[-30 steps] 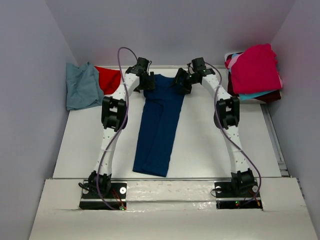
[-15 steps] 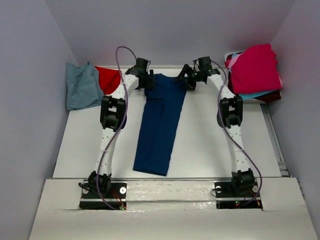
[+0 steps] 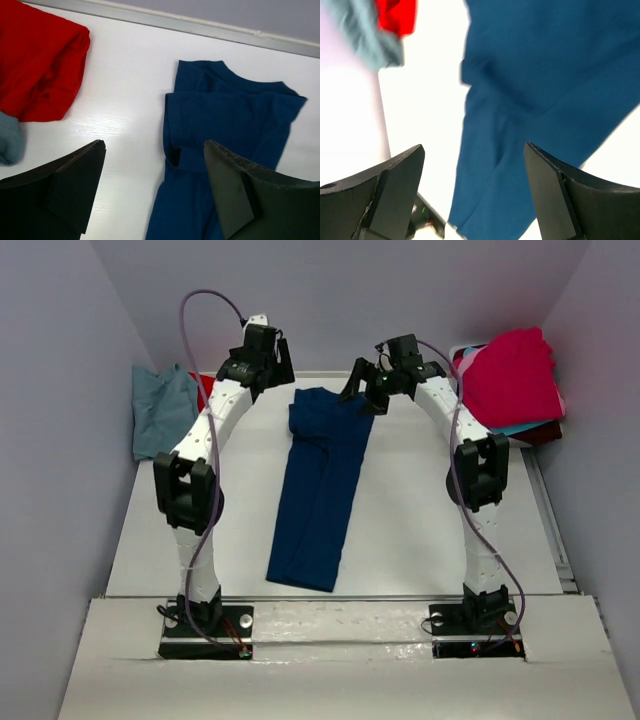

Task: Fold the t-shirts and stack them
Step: Fold the tshirt

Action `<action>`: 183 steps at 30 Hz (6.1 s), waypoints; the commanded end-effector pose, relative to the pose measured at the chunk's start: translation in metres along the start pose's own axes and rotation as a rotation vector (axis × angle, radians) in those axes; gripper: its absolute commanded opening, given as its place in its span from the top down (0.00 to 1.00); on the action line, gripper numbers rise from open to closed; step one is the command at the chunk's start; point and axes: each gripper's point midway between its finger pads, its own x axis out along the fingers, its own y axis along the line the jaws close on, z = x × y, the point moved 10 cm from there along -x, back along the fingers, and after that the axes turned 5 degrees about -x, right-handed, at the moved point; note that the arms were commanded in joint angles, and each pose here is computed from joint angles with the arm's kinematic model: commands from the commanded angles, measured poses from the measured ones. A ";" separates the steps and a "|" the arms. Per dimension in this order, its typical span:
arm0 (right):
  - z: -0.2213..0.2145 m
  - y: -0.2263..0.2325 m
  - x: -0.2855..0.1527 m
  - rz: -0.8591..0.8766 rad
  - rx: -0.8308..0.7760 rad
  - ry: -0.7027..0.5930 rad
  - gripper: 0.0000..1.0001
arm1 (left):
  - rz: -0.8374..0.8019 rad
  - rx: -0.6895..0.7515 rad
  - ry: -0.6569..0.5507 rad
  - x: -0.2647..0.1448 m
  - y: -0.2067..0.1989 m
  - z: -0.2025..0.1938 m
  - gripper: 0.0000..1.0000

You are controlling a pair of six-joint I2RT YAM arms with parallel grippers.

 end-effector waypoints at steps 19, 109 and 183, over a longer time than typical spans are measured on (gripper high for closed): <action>-0.266 0.079 -0.059 -0.254 0.024 0.464 0.39 | -0.178 -0.120 0.489 -0.188 0.082 -0.205 0.08; -0.375 0.114 -0.013 -0.203 0.011 0.750 0.47 | -0.283 -0.229 0.788 -0.217 0.103 -0.270 0.17; -0.372 0.126 0.046 -0.266 -0.005 0.768 0.53 | -0.346 -0.346 0.232 -0.292 0.118 -0.191 0.16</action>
